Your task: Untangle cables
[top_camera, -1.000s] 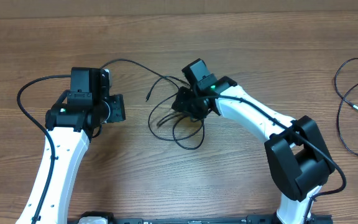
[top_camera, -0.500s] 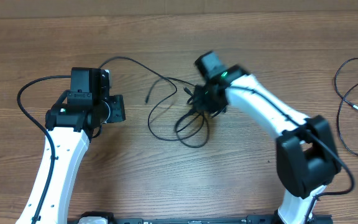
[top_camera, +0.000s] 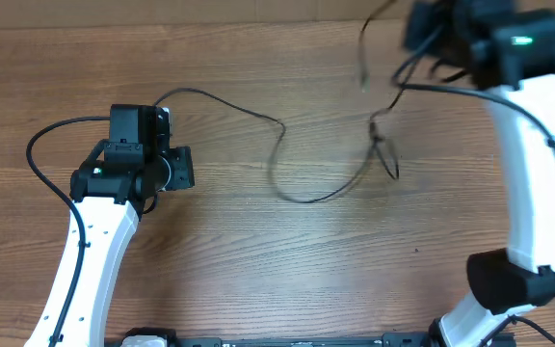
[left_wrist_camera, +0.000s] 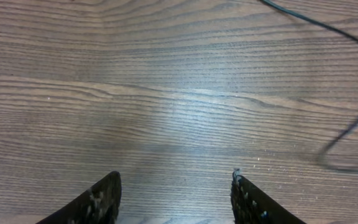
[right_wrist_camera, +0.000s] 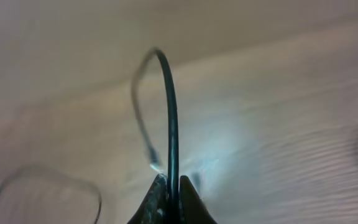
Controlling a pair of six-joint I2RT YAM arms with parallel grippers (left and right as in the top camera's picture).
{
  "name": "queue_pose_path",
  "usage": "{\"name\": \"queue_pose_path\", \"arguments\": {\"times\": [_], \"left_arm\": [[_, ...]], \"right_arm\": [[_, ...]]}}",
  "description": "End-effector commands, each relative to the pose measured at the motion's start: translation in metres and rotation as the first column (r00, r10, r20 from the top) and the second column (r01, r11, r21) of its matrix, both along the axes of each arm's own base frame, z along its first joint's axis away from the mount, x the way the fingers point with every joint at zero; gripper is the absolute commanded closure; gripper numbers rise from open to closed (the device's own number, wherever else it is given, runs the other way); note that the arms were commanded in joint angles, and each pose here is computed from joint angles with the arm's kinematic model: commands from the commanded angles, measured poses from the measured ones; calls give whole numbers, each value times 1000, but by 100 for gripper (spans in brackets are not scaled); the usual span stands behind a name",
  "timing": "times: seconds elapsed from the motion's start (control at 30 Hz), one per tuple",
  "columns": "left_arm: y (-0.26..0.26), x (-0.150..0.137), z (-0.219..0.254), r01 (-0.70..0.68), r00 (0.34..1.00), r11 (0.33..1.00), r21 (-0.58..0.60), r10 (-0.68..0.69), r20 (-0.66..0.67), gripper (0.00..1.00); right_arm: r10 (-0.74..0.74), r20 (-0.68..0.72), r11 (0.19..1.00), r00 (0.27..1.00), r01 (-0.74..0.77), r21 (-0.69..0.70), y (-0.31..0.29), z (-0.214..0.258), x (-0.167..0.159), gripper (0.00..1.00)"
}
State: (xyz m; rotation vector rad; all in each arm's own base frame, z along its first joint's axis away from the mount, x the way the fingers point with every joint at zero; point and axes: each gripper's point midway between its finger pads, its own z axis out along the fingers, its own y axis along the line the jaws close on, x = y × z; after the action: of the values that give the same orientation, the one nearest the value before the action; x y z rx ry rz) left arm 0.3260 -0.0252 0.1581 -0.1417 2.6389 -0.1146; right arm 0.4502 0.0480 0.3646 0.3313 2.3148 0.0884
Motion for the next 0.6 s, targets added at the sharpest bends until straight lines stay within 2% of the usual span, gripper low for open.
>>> {"name": "queue_pose_path", "arguments": {"times": [0.0,0.13,0.33,0.43,0.57], "left_arm": [[1,3,11,-11,999,1000,-6,11,32,43],[1,3,11,-10,999,1000,-6,10,32,44],[1,4,11,-10,999,1000,-7,11,35,43],[1,4,11,-14,999,1000,-8,14,33,43],[1,3,11,-13,999,1000,-8,14,31,44]], "right_arm": [[-152,110,984,982,162,-81,-61,38,-2,96],[-206,111,976,972,212,-45,-94,39,-4,96],[15,146,984,989,-41,174,-50,47,7,96],[180,240,928,954,-246,281,-11,68,10,96],[319,382,789,867,-466,401,32,105,6,96]]}}
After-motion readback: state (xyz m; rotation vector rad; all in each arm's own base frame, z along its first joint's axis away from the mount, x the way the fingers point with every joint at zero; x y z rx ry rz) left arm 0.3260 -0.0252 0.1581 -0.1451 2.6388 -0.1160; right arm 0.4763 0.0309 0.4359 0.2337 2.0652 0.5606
